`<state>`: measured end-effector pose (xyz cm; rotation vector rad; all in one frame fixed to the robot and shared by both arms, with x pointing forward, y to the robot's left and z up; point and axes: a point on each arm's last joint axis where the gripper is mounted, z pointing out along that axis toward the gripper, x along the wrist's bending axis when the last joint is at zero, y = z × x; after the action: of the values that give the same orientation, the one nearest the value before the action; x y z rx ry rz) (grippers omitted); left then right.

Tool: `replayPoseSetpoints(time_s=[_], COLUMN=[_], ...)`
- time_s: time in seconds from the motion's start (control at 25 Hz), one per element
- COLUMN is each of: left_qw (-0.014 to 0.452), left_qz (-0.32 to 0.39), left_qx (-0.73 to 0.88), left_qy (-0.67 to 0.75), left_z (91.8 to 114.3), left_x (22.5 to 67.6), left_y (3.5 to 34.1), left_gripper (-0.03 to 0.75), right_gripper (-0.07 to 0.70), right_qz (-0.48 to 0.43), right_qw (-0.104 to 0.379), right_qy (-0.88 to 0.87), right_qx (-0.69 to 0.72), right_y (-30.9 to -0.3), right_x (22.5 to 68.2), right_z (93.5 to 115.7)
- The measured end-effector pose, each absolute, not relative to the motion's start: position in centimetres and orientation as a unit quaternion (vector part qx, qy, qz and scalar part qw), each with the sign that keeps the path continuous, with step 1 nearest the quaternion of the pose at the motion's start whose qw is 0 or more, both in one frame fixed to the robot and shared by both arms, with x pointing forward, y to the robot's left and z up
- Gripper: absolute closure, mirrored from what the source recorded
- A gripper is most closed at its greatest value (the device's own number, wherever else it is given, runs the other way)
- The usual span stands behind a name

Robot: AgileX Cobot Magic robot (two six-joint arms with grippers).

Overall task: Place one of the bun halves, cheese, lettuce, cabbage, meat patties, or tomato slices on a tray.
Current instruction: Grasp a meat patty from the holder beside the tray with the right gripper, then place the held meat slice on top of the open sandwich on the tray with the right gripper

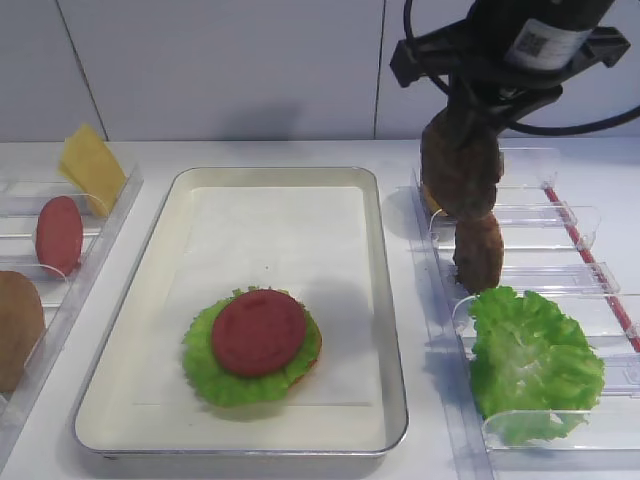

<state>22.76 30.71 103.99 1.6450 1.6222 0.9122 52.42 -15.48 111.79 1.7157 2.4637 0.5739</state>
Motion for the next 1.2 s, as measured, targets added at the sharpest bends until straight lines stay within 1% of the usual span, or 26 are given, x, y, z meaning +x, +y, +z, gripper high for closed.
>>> replayPoseSetpoints(time_s=[0.32, 0.52, 0.64, 0.92, 1.04, 1.2], left_qw=[0.323, 0.323, 0.323, 0.323, 0.323, 0.322], left_qz=[0.348, 0.348, 0.348, 0.348, 0.348, 0.348], left_qx=[0.627, 0.627, 0.627, 0.627, 0.627, 0.627], left_qy=[0.618, 0.618, 0.618, 0.618, 0.618, 0.618], left_z=[104.0, 104.0, 104.0, 104.0, 104.0, 104.0], left_x=[22.8, 22.8, 22.8, 22.8, 22.8, 22.8], left_y=[30.7, 30.7, 30.7, 30.7, 30.7, 30.7], left_gripper=[0.243, 0.243, 0.243, 0.243, 0.243, 0.243], right_gripper=[0.486, 0.486, 0.487, 0.487, 0.488, 0.488], right_qz=[0.228, 0.247, 0.252, 0.287, 0.317, 0.356], right_qw=[0.021, -0.002, -0.022, -0.033, -0.053, -0.095], right_qy=[0.809, 0.825, 0.831, 0.824, 0.820, 0.816], right_qx=[0.541, 0.508, 0.495, 0.488, 0.473, 0.446], right_y=[-15.5, -15.2, -15.3, -16.2, -16.1, -15.5], right_x=[50.7, 49.7, 48.6, 45.4, 44.2, 43.4], right_z=[113.8, 114.2, 113.6, 111.9, 111.5, 110.3])
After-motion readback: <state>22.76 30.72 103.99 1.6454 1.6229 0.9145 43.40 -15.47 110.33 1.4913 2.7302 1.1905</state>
